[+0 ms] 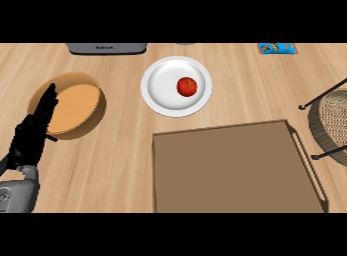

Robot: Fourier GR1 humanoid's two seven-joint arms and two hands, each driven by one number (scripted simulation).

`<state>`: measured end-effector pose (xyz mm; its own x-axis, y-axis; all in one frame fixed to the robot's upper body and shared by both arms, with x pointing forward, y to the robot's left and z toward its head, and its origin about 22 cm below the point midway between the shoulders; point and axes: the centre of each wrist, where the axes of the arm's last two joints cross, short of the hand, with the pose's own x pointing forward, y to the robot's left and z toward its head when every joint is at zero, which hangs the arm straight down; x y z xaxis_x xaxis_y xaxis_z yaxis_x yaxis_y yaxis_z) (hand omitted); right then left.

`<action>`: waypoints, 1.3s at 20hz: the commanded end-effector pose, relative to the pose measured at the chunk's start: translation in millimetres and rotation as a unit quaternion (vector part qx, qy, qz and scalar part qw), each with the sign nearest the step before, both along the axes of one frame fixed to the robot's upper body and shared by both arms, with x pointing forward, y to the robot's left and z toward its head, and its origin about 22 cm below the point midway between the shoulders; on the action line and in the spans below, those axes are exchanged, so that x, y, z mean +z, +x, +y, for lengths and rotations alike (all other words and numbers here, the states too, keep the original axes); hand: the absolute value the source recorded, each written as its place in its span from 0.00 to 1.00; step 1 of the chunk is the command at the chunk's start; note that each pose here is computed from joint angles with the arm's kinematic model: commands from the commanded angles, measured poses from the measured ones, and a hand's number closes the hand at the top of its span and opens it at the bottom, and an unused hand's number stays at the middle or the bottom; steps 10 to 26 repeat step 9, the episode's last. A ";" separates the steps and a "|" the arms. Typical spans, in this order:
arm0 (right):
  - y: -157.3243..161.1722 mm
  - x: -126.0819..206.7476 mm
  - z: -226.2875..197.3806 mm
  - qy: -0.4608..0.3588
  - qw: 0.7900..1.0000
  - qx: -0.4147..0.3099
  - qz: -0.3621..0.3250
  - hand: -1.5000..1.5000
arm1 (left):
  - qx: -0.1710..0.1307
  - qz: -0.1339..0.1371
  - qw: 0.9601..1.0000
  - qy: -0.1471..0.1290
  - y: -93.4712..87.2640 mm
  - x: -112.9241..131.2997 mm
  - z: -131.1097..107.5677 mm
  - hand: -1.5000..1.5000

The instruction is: Pick the lemon from the tray and place it in the tiered basket

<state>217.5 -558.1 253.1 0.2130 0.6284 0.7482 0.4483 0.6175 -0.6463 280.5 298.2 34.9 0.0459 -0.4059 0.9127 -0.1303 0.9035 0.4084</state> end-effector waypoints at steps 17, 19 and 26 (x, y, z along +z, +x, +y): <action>-125.7 -15.2 -95.1 0.077 0.996 0.014 -0.031 0.00 | -0.001 -0.002 1.000 -0.001 -4.2 1.5 14.5 0.50; -125.7 -15.2 -95.1 0.077 0.996 0.014 -0.031 0.00 | -0.001 -0.002 1.000 -0.001 -4.2 1.5 14.5 0.50; -125.7 -15.2 -95.1 0.077 0.996 0.014 -0.031 0.00 | -0.001 -0.002 1.000 -0.001 -4.2 1.5 14.5 0.50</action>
